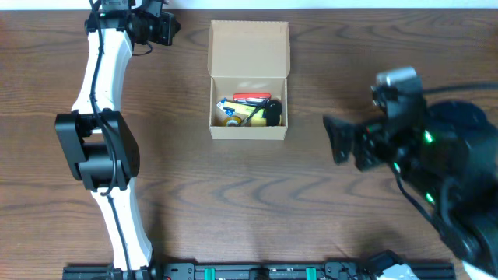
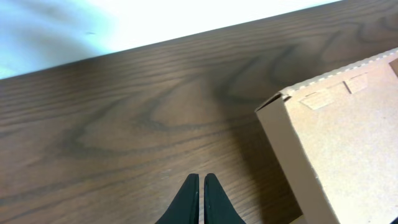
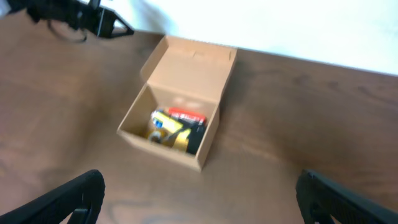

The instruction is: Pack container

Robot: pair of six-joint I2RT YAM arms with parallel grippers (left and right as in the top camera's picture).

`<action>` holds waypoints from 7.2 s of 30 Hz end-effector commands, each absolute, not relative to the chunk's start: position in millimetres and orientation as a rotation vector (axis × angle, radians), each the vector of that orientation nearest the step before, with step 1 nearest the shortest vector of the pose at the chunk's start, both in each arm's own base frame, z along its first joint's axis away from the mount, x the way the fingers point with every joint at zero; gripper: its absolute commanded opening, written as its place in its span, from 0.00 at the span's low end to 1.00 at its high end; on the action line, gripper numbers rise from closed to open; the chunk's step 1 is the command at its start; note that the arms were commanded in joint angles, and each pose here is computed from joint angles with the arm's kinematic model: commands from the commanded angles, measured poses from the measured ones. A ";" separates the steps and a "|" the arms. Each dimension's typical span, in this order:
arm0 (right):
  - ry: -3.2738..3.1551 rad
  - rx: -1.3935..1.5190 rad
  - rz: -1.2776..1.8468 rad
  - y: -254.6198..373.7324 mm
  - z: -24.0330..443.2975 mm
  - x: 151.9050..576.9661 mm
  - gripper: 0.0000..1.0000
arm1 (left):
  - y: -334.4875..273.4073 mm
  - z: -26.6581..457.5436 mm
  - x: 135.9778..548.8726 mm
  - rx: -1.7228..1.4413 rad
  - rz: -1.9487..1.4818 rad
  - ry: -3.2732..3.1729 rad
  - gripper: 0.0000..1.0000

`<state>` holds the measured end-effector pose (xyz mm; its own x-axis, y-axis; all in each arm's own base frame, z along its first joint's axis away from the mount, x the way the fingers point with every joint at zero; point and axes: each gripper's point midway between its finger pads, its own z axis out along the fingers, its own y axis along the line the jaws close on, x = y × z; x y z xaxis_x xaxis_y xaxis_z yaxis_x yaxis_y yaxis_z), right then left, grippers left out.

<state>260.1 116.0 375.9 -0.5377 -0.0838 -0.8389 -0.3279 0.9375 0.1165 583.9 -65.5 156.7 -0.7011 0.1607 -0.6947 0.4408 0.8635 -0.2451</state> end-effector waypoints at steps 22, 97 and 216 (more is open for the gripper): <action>2.411 0.281 0.312 93.6 145.2 513.0 0.01 | -88.7 107.4 580.9 0.255 -0.761 2.447 0.06; 2.058 -0.259 1.872 236.5 175.2 497.3 0.02 | -127.2 185.6 448.6 0.885 -0.846 2.479 0.06; 2.499 -0.223 0.395 141.9 295.7 253.1 0.01 | -128.0 292.6 268.8 0.738 -0.459 2.443 0.06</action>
<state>267.7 154.1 287.4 -0.8179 -0.1096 -0.5648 -0.2866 0.9288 0.2348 280.5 -133.5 279.9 -0.7170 0.4133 -0.5613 0.5935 0.7843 -0.1807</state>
